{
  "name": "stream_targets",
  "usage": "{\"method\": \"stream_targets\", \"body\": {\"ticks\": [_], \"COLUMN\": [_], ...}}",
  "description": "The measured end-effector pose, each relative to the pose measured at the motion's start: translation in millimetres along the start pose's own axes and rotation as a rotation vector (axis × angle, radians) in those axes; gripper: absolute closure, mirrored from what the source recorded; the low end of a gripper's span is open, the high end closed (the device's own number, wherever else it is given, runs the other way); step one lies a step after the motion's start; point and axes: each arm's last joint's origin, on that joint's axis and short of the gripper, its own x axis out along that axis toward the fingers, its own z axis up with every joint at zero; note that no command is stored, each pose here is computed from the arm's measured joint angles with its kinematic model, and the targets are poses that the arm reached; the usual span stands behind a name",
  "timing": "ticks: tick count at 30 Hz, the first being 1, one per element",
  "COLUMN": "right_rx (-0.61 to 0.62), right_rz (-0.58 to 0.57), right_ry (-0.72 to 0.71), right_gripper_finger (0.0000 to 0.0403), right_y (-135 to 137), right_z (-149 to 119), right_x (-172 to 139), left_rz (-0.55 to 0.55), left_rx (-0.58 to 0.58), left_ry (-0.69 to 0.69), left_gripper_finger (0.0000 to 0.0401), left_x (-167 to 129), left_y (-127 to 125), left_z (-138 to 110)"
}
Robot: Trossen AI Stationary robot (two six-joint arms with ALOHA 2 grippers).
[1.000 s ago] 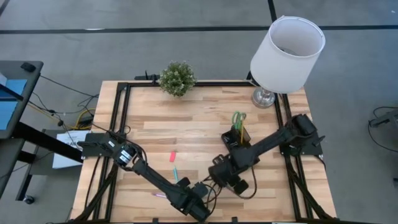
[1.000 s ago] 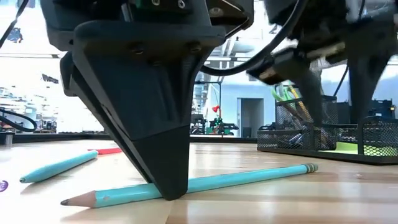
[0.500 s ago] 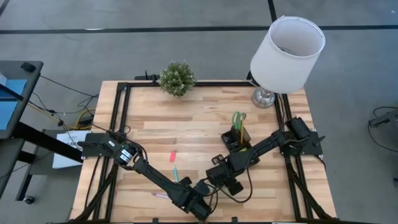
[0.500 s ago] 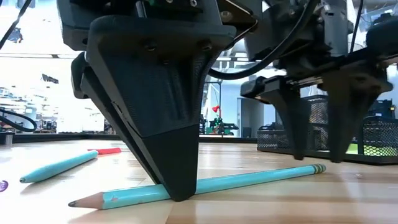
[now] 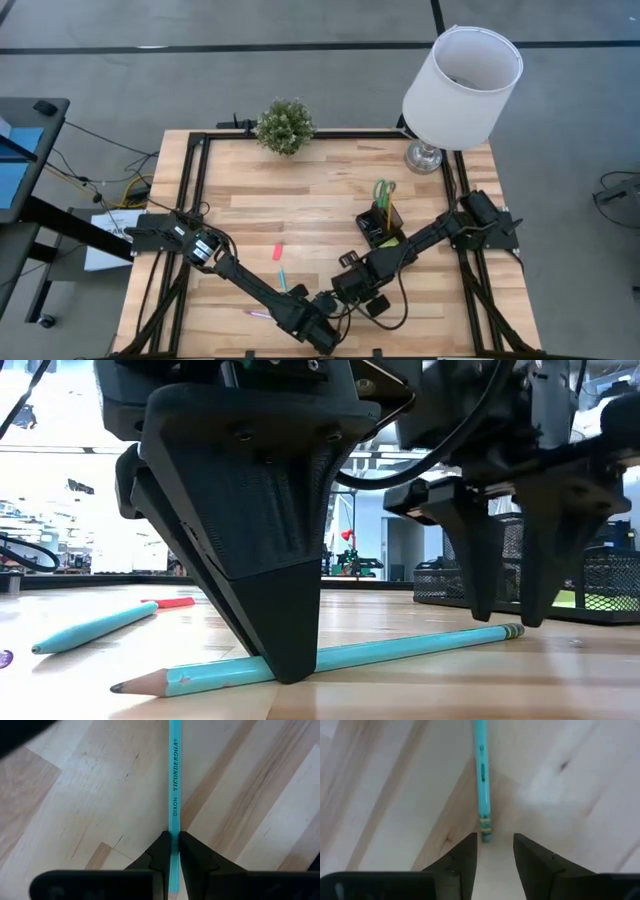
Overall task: Pick and place office supplies into organizer
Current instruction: Put the blue pencil into the black desk organizer
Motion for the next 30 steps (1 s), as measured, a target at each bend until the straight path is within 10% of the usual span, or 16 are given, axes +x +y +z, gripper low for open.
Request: {"method": "stream_targets", "body": {"ticks": [15, 30], "right_rx": [0.01, -0.003], "right_rz": [0.001, 0.008], "right_ry": [-0.011, -0.022], "right_gripper_finger": [0.0295, 0.0392], "right_y": [5.8, 3.3], "right_z": [-5.1, -4.5], "right_x": [7.8, 8.2], "left_rz": [-0.006, -0.012], "left_rx": [0.009, 0.017], "left_ry": [0.013, 0.018], "left_gripper_finger": [0.0376, 0.0363], "left_x": [0.0, -4.0], "left_y": [-0.2, 0.1], "left_z": [-0.4, 7.5]}}
